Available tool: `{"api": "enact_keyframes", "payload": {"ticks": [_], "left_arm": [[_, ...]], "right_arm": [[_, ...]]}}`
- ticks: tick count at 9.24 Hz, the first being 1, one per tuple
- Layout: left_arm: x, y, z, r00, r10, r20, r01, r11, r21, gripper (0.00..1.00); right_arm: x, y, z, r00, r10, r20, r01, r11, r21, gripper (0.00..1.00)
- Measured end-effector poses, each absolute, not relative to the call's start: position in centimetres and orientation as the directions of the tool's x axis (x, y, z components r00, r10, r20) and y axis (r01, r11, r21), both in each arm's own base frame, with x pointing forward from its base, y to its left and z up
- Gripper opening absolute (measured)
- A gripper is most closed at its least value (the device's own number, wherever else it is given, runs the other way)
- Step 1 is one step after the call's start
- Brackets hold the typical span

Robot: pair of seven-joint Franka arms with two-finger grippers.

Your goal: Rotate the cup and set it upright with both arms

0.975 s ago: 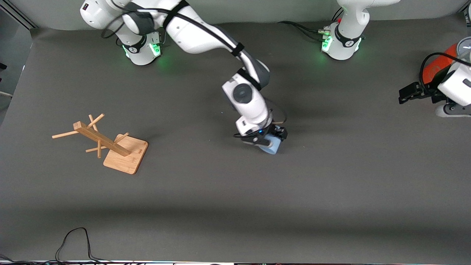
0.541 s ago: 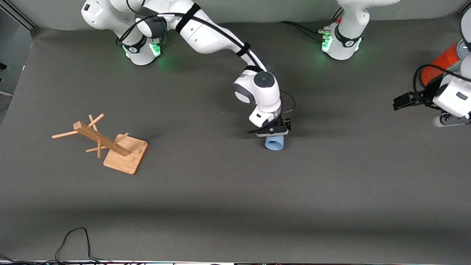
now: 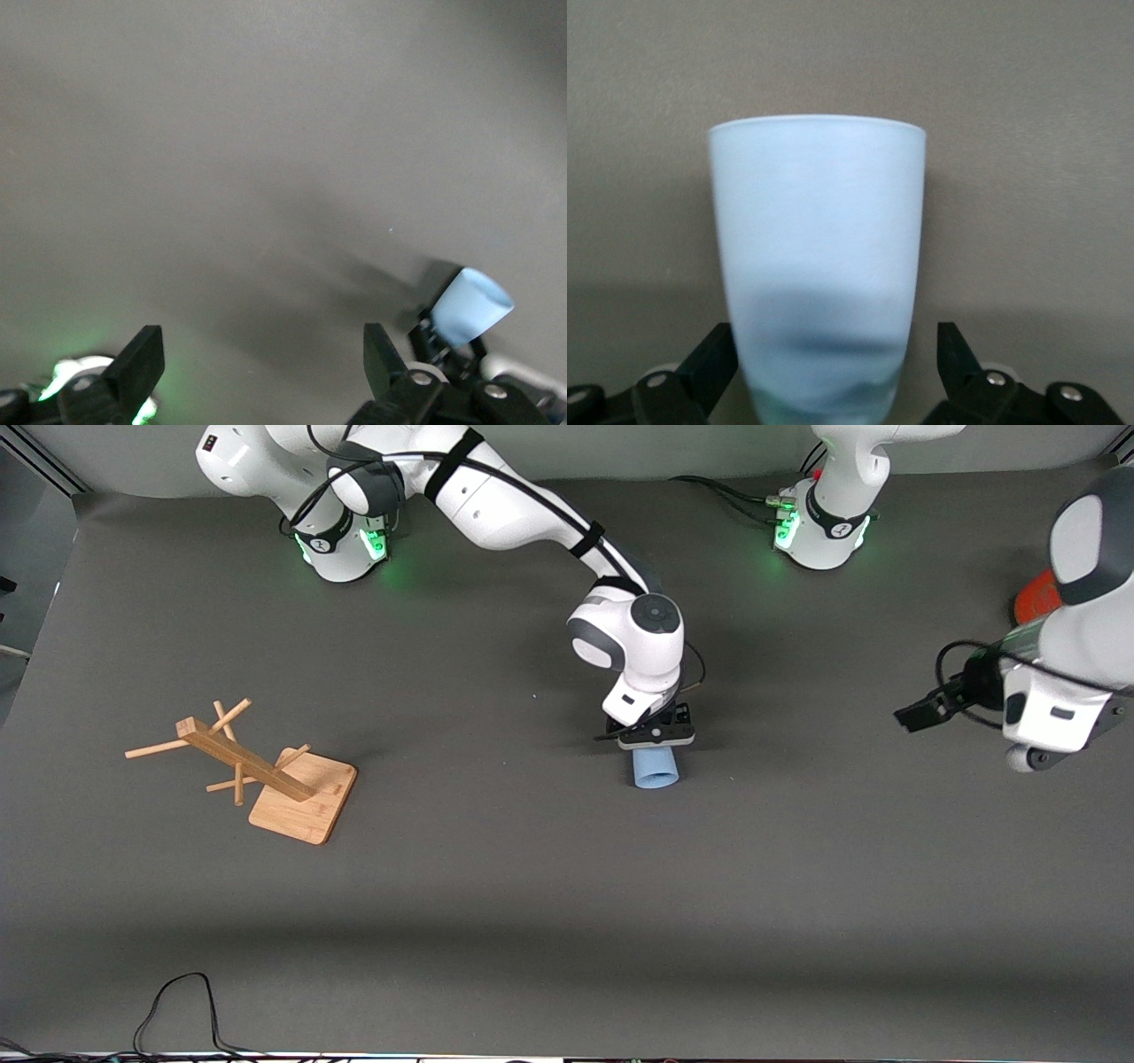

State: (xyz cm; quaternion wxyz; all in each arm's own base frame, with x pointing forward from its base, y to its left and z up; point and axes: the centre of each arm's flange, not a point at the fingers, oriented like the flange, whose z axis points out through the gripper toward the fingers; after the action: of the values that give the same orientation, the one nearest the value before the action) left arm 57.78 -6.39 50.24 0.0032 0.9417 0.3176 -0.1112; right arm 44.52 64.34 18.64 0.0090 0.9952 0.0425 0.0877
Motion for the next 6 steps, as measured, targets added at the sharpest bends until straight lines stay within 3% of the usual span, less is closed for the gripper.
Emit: {"api": "enact_keyframes", "payload": {"ticks": [4,6], "left_arm": [[62.3,-12.4,44.0,0.574,0.788,-0.222,0.768,-0.612,-0.190,1.00],[64.0,-16.5,39.9,0.495,0.827,-0.266,0.785,-0.557,-0.271,1.00]], "right_arm": [[43.9,64.1,25.3,0.970,0.210,0.126,0.201,-0.976,0.078,1.00],[45.6,61.1,27.6,0.963,0.244,0.112,0.233,-0.966,0.109,1.00]]}}
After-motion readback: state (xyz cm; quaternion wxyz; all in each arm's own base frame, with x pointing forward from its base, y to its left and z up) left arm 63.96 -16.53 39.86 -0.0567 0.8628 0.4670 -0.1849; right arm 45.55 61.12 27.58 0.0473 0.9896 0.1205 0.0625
